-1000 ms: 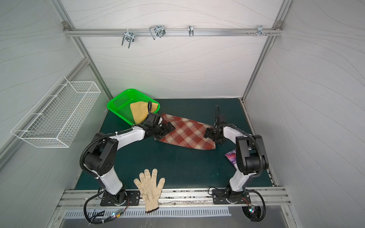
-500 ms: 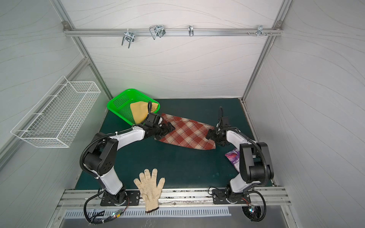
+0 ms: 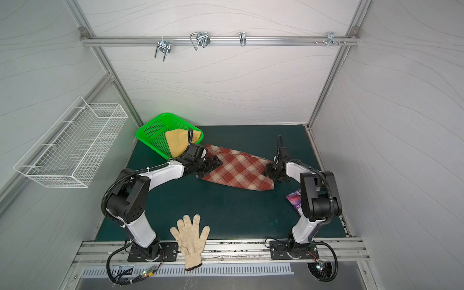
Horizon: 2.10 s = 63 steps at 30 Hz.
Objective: Fold and stack the skirts
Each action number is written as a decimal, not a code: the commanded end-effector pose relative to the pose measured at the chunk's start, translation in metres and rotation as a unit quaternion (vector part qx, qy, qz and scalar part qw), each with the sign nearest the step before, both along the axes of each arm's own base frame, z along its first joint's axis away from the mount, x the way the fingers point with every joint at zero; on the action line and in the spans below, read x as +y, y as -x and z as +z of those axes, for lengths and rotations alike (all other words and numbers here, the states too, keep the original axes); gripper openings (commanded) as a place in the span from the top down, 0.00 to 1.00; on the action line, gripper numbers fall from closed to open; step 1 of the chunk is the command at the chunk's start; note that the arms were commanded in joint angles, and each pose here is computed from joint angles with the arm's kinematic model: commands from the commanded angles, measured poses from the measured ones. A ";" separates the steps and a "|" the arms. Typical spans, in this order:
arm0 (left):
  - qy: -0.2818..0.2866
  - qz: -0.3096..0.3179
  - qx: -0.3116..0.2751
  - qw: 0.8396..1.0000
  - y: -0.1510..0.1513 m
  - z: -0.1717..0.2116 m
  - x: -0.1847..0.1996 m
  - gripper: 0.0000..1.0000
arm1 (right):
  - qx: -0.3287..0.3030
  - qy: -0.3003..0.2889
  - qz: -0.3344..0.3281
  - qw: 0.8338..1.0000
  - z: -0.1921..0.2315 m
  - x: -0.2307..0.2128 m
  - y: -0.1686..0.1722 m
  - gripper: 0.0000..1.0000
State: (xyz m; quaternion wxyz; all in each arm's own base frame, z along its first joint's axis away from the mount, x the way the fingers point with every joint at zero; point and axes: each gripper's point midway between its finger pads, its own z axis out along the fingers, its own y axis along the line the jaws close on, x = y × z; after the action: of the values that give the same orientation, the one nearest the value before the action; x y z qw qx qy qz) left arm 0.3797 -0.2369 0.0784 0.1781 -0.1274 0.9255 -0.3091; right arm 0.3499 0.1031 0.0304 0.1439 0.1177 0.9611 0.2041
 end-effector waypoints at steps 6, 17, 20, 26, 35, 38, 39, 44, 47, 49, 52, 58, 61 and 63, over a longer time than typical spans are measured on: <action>0.010 -0.003 -0.022 1.000 -0.010 0.017 -0.008 0.02 | 0.058 -0.012 0.015 0.998 -0.023 0.013 0.010 0.71; 0.011 -0.009 -0.031 0.999 -0.006 0.023 -0.007 0.02 | 0.041 0.025 0.016 0.999 -0.005 0.002 -0.001 1.00; 0.009 -0.013 -0.038 0.999 -0.006 0.029 -0.009 0.02 | 0.023 0.059 0.023 0.998 0.015 -0.009 -0.006 1.00; 0.017 -0.021 -0.050 0.998 -0.007 0.034 -0.020 0.02 | -0.008 0.143 0.037 0.989 0.057 -0.033 -0.016 1.00; 0.035 -0.033 -0.042 0.998 -0.010 0.022 -0.041 0.02 | -0.035 0.232 0.055 0.970 0.106 -0.045 -0.020 1.00; 0.031 -0.033 -0.038 0.998 -0.010 0.011 -0.044 0.02 | -0.048 0.250 0.065 0.965 0.123 -0.035 -0.022 1.00; 0.029 -0.033 -0.037 0.998 -0.010 0.008 -0.044 0.02 | -0.053 0.252 0.066 0.964 0.129 -0.031 -0.023 1.00; 0.015 -0.031 -0.024 0.999 -0.012 -0.013 -0.042 0.03 | -0.075 0.231 0.082 0.967 0.150 -0.001 -0.025 1.00; 0.002 -0.029 -0.017 0.999 -0.012 -0.025 -0.040 0.03 | -0.079 0.209 0.088 0.971 0.155 0.018 -0.025 1.00; -0.002 -0.028 -0.011 1.000 -0.012 -0.031 -0.040 0.03 | -0.079 0.178 0.090 0.977 0.157 0.032 -0.025 1.00; -0.008 -0.030 -0.004 1.000 -0.011 -0.039 -0.039 0.03 | -0.080 0.132 0.089 0.984 0.160 0.051 -0.025 1.00; -0.014 -0.028 0.002 1.000 -0.007 -0.045 -0.035 0.03 | -0.079 0.048 0.085 0.992 0.165 0.091 -0.031 1.00; -0.014 -0.027 0.001 1.000 -0.005 -0.043 -0.034 0.03 | -0.076 0.020 0.087 0.993 0.164 0.111 -0.036 1.00; -0.015 -0.028 0.002 1.000 -0.003 -0.043 -0.033 0.03 | -0.075 0.009 0.090 0.993 0.164 0.126 -0.039 1.00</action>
State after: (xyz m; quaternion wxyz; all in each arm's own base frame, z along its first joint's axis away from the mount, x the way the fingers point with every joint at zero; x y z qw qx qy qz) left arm 0.3886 -0.2754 0.0496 0.1775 -0.0973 0.9254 -0.3205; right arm 0.3822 0.1990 0.1845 0.1969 0.0086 0.9662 0.1661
